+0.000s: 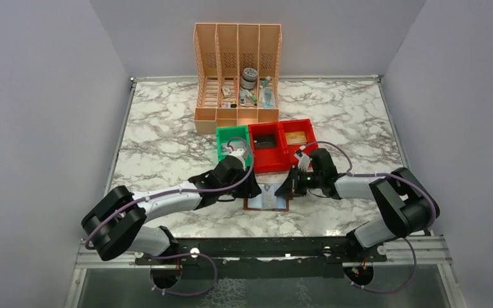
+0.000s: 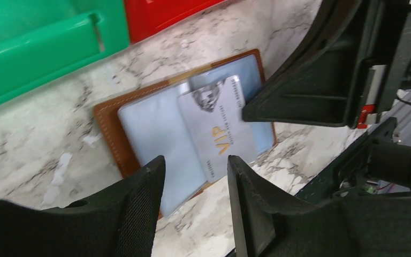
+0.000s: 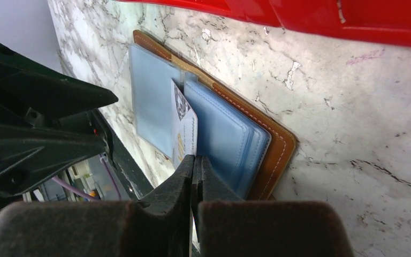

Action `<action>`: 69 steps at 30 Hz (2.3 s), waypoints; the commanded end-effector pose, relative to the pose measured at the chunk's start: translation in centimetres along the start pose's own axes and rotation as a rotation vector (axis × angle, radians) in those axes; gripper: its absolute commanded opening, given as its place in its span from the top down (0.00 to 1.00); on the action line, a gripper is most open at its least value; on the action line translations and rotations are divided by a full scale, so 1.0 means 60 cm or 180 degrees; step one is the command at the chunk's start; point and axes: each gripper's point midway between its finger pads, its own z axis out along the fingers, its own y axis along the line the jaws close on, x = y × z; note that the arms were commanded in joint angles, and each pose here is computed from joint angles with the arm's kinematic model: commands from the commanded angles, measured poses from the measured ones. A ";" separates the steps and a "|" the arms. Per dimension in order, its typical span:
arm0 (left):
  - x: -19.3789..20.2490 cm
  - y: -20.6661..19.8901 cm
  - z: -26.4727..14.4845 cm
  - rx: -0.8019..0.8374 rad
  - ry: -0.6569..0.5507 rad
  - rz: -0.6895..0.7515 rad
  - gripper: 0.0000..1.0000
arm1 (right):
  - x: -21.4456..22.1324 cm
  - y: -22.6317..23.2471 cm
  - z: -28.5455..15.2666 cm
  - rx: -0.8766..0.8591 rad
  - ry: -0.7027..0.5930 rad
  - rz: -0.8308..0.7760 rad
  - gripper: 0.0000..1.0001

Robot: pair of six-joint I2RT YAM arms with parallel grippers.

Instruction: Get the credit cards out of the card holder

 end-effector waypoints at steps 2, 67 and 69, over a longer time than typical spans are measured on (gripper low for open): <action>0.000 -0.052 0.026 0.0447 0.0063 0.0120 0.56 | 0.005 -0.002 0.003 -0.0048 0.0020 0.0053 0.99; -0.063 0.203 -0.172 -0.1272 -0.0745 -0.0827 0.15 | -0.241 0.301 0.019 0.0749 -0.1288 -0.3290 0.99; -0.062 0.199 -0.177 -0.1200 -0.0833 -0.0903 0.15 | -0.248 0.302 0.043 0.0894 -0.1219 -0.3475 0.99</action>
